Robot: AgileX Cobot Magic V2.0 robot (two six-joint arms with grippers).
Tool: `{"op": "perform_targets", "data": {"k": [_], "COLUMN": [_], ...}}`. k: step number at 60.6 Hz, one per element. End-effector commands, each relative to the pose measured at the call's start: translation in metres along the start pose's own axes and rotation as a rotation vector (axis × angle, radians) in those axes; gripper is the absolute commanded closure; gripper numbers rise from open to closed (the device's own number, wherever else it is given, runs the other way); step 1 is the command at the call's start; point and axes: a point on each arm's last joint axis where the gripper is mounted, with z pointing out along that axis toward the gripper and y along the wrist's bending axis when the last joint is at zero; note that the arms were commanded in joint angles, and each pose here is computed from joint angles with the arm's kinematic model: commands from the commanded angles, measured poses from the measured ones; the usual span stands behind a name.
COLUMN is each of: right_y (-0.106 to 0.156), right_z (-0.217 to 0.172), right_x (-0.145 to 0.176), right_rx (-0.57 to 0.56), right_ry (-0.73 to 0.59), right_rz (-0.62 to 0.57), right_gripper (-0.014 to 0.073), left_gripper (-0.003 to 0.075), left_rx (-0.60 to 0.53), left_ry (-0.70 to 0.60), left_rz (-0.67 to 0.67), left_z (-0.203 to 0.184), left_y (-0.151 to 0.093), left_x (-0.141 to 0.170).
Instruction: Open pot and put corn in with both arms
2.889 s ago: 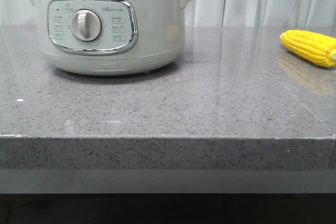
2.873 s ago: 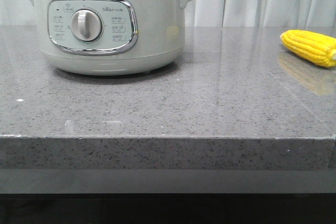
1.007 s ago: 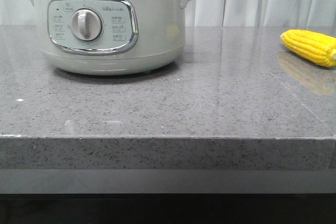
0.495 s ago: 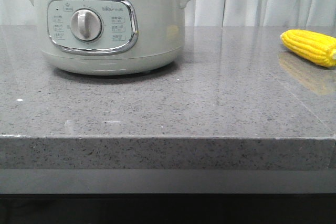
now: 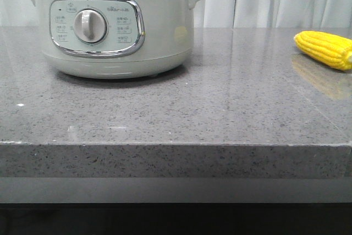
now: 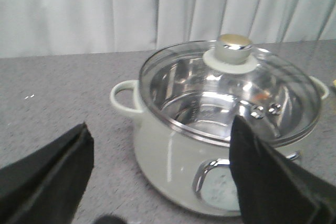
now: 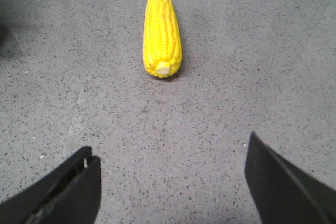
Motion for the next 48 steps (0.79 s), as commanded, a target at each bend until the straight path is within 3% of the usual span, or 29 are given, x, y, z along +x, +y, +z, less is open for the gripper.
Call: {"op": "perform_targets", "data": {"k": [1, 14, 29, 48], "right_y": [0.000, 0.000, 0.000, 0.000], "right_z": [-0.003, -0.003, -0.003, -0.003], "right_x": [-0.014, -0.013, -0.012, -0.012], "right_rx": [0.003, 0.004, 0.005, 0.004], "right_ry": [-0.086, -0.073, -0.065, -0.070], "right_rz": [-0.012, -0.012, -0.012, -0.010], "right_gripper": [0.0013, 0.0013, 0.0013, 0.0013], "left_gripper": [0.0188, 0.0188, 0.0188, 0.0188], "left_rx": [0.051, 0.131, 0.144, 0.145], "left_ry": [-0.142, -0.156, -0.143, -0.112], "left_rz": [0.003, 0.011, -0.016, -0.037], "left_z": [0.011, 0.055, 0.116, 0.186], "left_y": [-0.010, -0.032, -0.044, -0.053], "left_x": [-0.031, -0.056, -0.077, -0.082]}}
